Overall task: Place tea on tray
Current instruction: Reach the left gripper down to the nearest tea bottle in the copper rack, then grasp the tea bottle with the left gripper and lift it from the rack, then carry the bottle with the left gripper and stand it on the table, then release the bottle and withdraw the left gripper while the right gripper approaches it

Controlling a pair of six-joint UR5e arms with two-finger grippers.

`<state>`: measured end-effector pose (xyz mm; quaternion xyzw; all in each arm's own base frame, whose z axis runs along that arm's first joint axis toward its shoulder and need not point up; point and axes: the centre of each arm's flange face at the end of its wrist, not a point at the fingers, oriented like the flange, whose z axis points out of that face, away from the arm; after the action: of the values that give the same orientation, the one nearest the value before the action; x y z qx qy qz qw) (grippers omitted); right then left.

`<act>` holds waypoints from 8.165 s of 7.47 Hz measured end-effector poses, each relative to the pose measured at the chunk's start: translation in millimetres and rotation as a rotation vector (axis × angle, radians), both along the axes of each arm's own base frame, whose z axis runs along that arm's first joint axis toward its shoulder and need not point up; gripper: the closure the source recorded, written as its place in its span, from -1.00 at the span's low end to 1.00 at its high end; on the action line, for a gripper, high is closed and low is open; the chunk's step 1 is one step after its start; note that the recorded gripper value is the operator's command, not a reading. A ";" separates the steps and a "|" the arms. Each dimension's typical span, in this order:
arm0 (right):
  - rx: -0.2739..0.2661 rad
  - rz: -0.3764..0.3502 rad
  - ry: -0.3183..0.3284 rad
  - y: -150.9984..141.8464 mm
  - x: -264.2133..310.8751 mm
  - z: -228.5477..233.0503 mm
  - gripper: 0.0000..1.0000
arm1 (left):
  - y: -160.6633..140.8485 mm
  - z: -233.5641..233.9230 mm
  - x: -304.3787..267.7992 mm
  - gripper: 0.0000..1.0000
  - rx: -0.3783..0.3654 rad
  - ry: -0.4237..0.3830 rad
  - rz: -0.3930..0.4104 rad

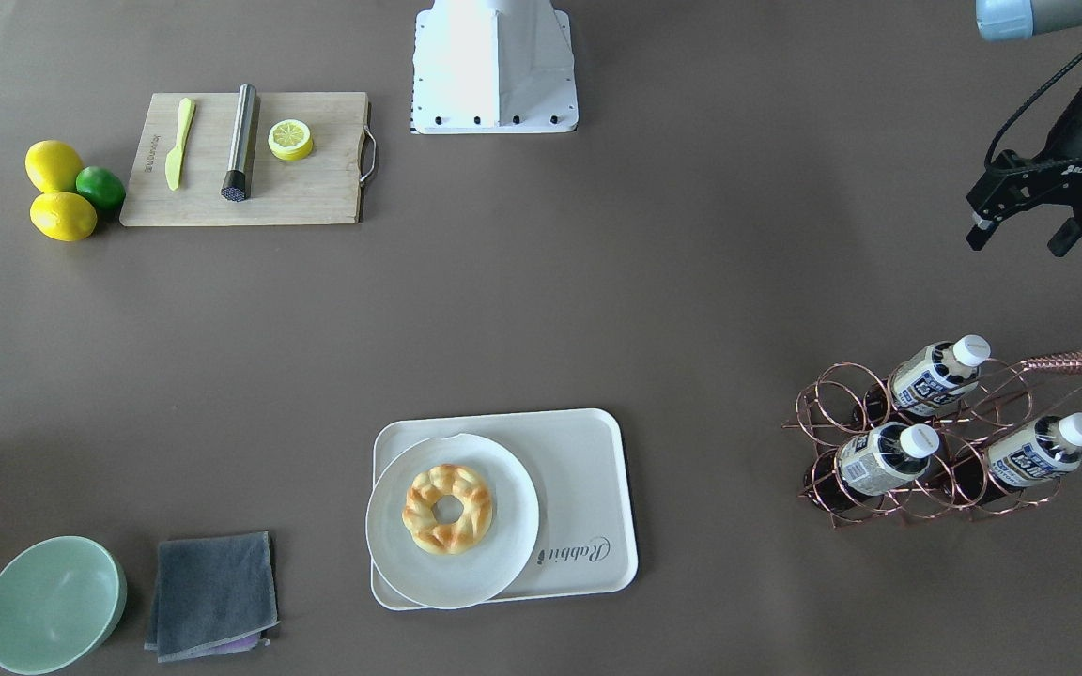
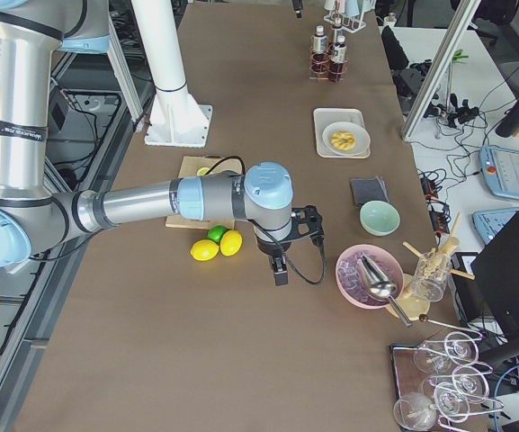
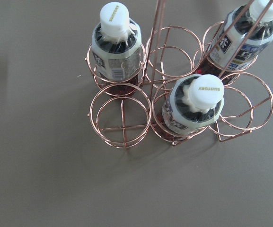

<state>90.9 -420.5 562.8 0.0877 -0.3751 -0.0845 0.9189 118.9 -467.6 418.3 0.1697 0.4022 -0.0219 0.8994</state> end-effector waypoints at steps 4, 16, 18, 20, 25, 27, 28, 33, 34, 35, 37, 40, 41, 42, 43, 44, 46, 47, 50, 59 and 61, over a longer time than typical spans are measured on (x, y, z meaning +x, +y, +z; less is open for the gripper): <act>0.002 -0.027 -0.023 1.3 -9.8 0.5 -1.00 | -46.6 -20.5 59.3 -0.86 0.058 0.022 -0.050; -0.001 -0.049 -0.026 -0.5 -21.6 -0.6 -1.00 | -73.0 3.9 62.5 1.00 0.091 -0.050 -0.018; 0.000 -0.051 -0.025 -0.6 -22.6 -0.8 -1.00 | -75.6 -0.8 55.6 1.00 0.089 -0.040 -0.029; -0.002 -0.052 -0.025 -0.1 -23.0 -0.1 -1.00 | -73.1 -10.6 49.4 1.00 0.090 -0.022 -0.036; 0.005 -0.057 -0.026 -1.6 -27.3 -1.2 -1.00 | -25.3 -111.1 -33.0 1.00 0.057 -0.045 -0.135; 0.003 -0.062 -0.026 -2.0 -29.6 -0.4 -1.00 | 10.8 -151.1 -39.4 1.00 0.028 -0.044 -0.134; 0.004 -0.064 -0.025 -2.5 -30.4 -0.8 -1.00 | 26.0 -178.1 -16.3 1.00 -0.007 -0.017 -0.117; 0.022 -0.068 -0.039 -11.2 -48.3 -10.7 -1.00 | 93.4 -330.6 231.0 1.00 -0.094 -0.003 -0.076; 0.024 -0.073 -0.040 -12.4 -51.6 -11.6 -1.00 | 99.2 -352.6 268.8 1.00 -0.105 -0.004 -0.075; 0.026 -0.076 -0.040 -13.2 -53.3 -12.4 -1.00 | 107.3 -366.3 303.9 1.00 -0.109 0.003 -0.079; 0.034 -0.079 -0.040 -14.5 -54.6 -13.9 -1.00 | 116.7 -373.8 359.6 1.00 -0.111 0.008 -0.082; 0.044 -0.082 -0.043 -15.0 -56.1 -18.1 -1.00 | 139.6 -365.8 392.7 1.00 -0.135 -0.009 -0.054; 0.050 -0.083 -0.044 -14.6 -56.3 -21.1 -1.00 | 145.4 -363.9 397.9 0.74 -0.145 -0.010 -0.050; 0.057 -0.083 -0.044 -14.2 -56.2 -24.5 -1.00 | 148.9 -363.1 400.3 -0.52 -0.149 -0.010 -0.047; 0.069 -0.080 -0.044 -13.6 -56.3 -32.4 -1.00 | 150.4 -361.8 401.1 -0.80 -0.152 -0.011 -0.046; 0.079 -0.066 -0.047 -12.8 -57.6 -45.8 -1.00 | 151.0 -361.3 401.1 -0.90 -0.153 -0.011 -0.046; 0.084 -0.030 -0.064 -17.1 -66.1 -77.7 -1.00 | 152.3 -365.4 396.7 -0.91 -0.150 0.000 -0.045; 0.072 -0.009 -0.082 -22.6 -78.7 -98.5 -1.00 | 152.8 -369.0 384.4 -0.91 -0.142 0.020 -0.046; 0.021 0.040 -0.159 -35.9 -153.6 -191.8 -1.00 | 121.6 -340.5 318.4 -0.93 -0.097 0.015 -0.016; -0.232 0.207 -0.164 55.6 -476.9 -467.6 -0.88 | -18.6 -112.9 103.8 -0.93 -0.057 0.005 0.221; -0.214 0.188 -0.111 71.3 -528.3 -473.1 -0.88 | -19.9 -96.1 94.8 -0.93 -0.043 0.013 0.224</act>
<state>-437.4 -349.2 89.7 0.0284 -0.4223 0.0471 0.9048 213.6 -487.6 322.2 0.1041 0.4237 0.0692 0.8971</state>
